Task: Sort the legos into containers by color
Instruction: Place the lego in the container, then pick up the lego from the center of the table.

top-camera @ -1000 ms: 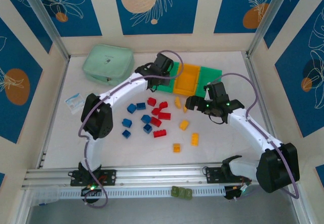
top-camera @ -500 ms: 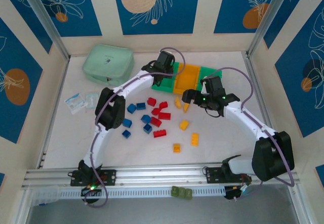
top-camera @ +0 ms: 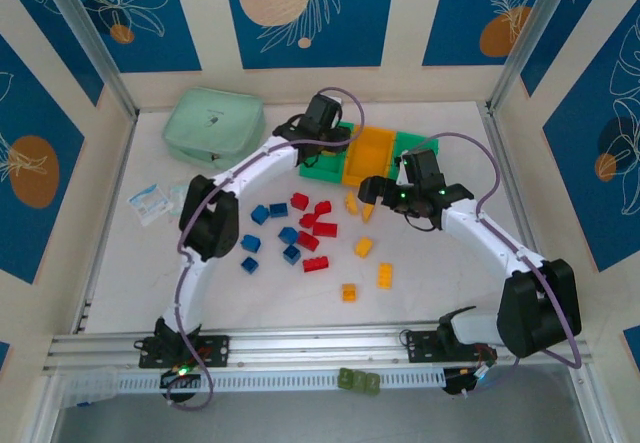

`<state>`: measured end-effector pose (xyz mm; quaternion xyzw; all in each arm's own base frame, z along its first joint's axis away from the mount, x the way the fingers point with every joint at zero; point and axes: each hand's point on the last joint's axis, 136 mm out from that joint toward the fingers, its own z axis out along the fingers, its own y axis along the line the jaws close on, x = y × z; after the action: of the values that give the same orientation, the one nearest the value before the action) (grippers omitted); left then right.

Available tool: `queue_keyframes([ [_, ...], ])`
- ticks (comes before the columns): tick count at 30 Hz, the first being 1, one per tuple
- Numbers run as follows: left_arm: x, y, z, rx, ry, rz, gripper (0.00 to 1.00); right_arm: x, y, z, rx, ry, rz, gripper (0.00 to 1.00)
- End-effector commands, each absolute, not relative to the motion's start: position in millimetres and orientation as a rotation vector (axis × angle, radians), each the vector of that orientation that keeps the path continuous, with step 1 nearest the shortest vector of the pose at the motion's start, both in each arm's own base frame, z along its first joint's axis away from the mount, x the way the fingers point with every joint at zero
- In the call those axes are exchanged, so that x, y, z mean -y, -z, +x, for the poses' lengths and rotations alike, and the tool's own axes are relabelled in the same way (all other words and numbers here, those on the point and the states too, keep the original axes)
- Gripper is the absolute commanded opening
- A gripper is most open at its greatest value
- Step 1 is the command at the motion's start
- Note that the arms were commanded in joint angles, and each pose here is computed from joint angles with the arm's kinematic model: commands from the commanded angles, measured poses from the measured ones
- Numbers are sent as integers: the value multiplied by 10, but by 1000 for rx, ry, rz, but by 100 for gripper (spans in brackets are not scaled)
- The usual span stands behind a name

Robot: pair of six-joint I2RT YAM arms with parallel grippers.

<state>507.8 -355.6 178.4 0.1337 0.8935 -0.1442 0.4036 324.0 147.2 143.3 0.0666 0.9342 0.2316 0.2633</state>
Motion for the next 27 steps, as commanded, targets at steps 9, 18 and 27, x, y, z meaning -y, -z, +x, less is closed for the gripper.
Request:
queue_keyframes([
  [9,3774,-1813,4084,-2432,721,407,63,-1315,-1400,2942,-2572,-679,267,99],
  [18,3789,-1342,3600,-2597,661,350,67,-1140,-1217,2682,-2604,-703,349,99],
  [27,3905,-1003,3571,-2643,588,236,67,-1085,-1036,2624,-2597,-744,407,99],
])
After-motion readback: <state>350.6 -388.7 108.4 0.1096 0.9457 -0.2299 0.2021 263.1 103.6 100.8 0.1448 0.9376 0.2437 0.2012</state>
